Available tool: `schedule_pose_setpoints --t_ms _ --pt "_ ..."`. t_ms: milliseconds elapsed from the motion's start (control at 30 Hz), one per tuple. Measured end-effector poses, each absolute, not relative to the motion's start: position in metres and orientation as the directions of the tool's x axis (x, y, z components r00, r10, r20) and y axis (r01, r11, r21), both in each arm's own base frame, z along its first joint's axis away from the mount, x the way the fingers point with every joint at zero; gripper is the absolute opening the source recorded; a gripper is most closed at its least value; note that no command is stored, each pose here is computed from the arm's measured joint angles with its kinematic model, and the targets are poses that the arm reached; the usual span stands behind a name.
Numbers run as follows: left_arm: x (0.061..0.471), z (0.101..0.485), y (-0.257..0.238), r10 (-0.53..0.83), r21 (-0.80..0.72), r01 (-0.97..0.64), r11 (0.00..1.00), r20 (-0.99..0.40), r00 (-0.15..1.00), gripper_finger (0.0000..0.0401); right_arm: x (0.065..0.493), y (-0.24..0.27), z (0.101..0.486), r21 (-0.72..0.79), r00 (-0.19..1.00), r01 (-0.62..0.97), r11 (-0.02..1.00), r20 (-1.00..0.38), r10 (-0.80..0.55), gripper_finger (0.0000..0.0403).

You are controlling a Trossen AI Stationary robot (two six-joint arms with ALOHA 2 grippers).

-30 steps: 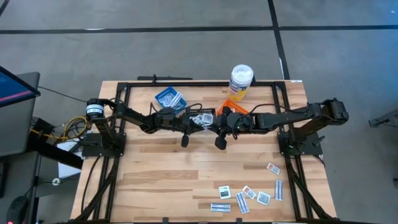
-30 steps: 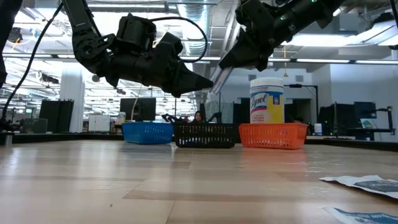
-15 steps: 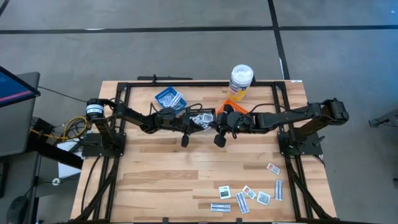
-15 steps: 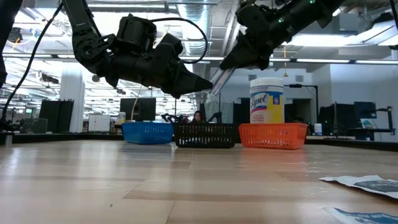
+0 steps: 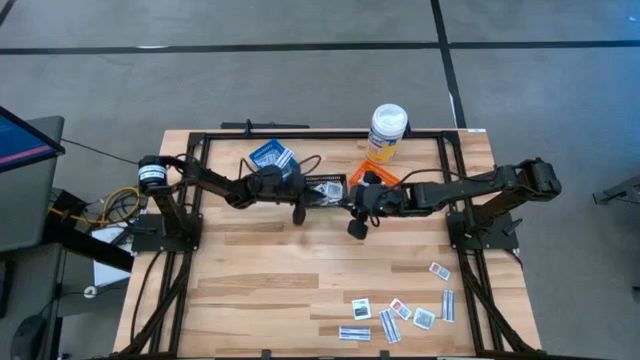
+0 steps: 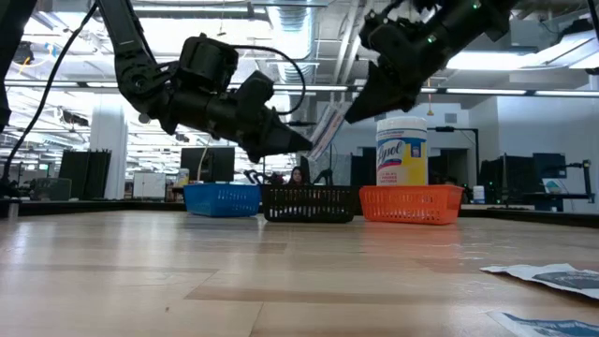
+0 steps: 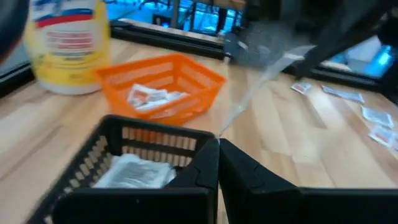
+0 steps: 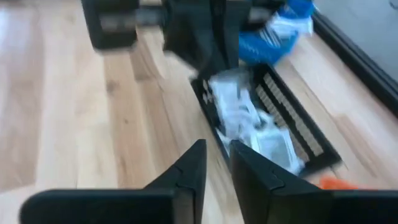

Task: Pick & Place First Aid Supplies
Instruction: Put the bandage into the blue container

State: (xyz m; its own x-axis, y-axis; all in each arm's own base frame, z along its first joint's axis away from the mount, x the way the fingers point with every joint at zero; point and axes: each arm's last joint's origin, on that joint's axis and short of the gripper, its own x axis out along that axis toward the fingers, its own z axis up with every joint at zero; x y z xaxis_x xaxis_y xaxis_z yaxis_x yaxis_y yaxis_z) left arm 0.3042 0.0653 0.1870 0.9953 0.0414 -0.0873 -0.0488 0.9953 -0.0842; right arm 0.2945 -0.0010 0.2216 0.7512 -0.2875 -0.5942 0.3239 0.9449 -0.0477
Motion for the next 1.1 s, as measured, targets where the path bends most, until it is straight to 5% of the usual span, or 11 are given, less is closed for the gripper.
schedule_pose_setpoints --t_ms 367,533,733,1000,1100 --pt "0.253 0.207 0.136 0.399 -0.143 -0.442 0.885 -0.255 0.881 0.0007 0.288 -0.002 0.214 -0.001 0.683 0.394 0.919 -0.669 -0.294 0.0077" --pt "0.213 0.207 0.157 0.477 -0.17 -0.597 0.784 -0.451 0.755 0.0007 0.288 -0.002 0.214 -0.001 0.683 0.394 0.919 -0.67 -0.293 0.0077" --pt "0.19 0.196 0.167 0.472 -0.176 -0.674 0.718 -0.588 0.657 0.0007 0.288 -0.002 0.214 0.0 0.683 0.394 0.919 -0.669 -0.293 0.0077" --pt "0.199 0.182 0.164 0.273 -0.293 -0.538 0.79 -0.617 0.738 0.0007 0.288 -0.002 0.214 0.0 0.683 0.394 0.919 -0.669 -0.293 0.0077" --pt "0.199 0.183 0.163 0.292 -0.278 -0.55 0.787 -0.618 0.73 0.0007 0.288 -0.002 0.214 0.0 0.683 0.394 0.919 -0.669 -0.293 0.0077"
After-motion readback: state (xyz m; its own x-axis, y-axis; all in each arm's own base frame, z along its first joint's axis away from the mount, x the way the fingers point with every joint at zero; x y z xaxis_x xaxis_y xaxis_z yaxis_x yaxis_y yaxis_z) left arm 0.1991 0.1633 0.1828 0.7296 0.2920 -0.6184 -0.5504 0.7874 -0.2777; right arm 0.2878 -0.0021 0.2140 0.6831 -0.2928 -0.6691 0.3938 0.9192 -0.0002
